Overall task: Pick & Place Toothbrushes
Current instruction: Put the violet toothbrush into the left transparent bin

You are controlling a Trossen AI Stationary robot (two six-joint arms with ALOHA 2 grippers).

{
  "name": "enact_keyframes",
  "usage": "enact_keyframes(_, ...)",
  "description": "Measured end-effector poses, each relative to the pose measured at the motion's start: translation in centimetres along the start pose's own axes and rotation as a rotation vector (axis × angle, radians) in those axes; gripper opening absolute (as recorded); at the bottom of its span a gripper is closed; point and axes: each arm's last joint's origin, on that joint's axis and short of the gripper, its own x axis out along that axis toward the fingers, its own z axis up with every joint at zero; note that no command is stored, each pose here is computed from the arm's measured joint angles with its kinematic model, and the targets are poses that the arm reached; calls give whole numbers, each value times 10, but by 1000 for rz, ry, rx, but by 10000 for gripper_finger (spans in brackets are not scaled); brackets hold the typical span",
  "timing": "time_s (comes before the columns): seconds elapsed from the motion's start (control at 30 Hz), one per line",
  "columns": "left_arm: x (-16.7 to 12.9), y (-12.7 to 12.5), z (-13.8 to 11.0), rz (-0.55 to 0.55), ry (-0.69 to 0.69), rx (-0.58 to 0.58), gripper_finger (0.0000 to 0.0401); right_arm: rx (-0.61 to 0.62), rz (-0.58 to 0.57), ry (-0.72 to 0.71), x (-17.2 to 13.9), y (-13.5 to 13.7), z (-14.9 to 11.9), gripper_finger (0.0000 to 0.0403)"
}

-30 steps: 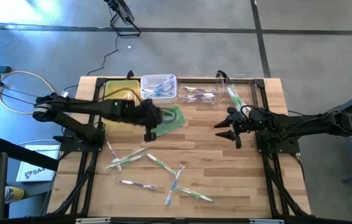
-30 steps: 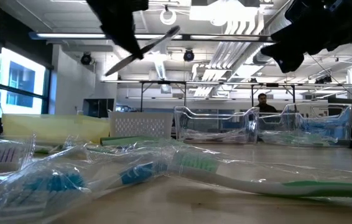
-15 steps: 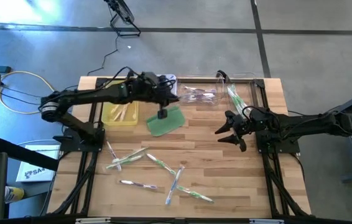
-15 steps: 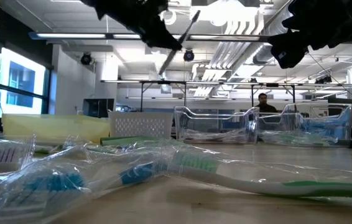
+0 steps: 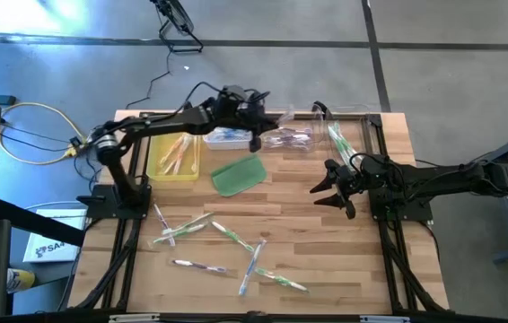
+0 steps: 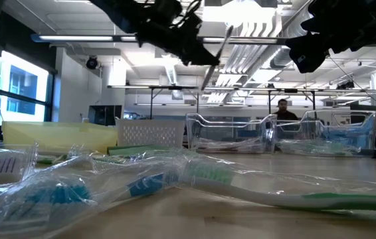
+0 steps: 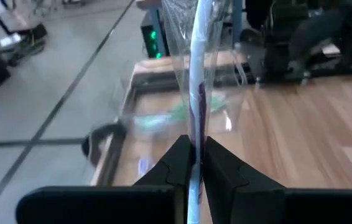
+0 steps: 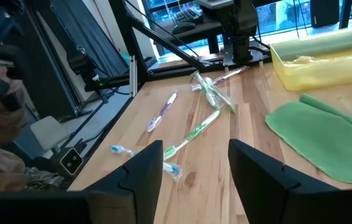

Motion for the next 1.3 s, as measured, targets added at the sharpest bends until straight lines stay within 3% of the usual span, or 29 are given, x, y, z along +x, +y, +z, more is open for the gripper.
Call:
enact_keyframes(0.13,22,9,8,-35,45,25,22,1,-3,2,0,0,0,175)
enact_keyframes(0.3,46,23,1,-7,189,5,22,7,-6,17,0,0,-2,175)
enact_keyframes(0.47,67,30,-7,0,219,-3,22,11,-11,29,0,-1,-3,175)
enact_keyframes(0.97,99,41,-64,29,343,-132,22,15,-35,36,0,-2,-4,175)
enact_keyframes(1.3,104,41,-72,27,360,-141,22,-1,-36,44,0,-2,-5,175)
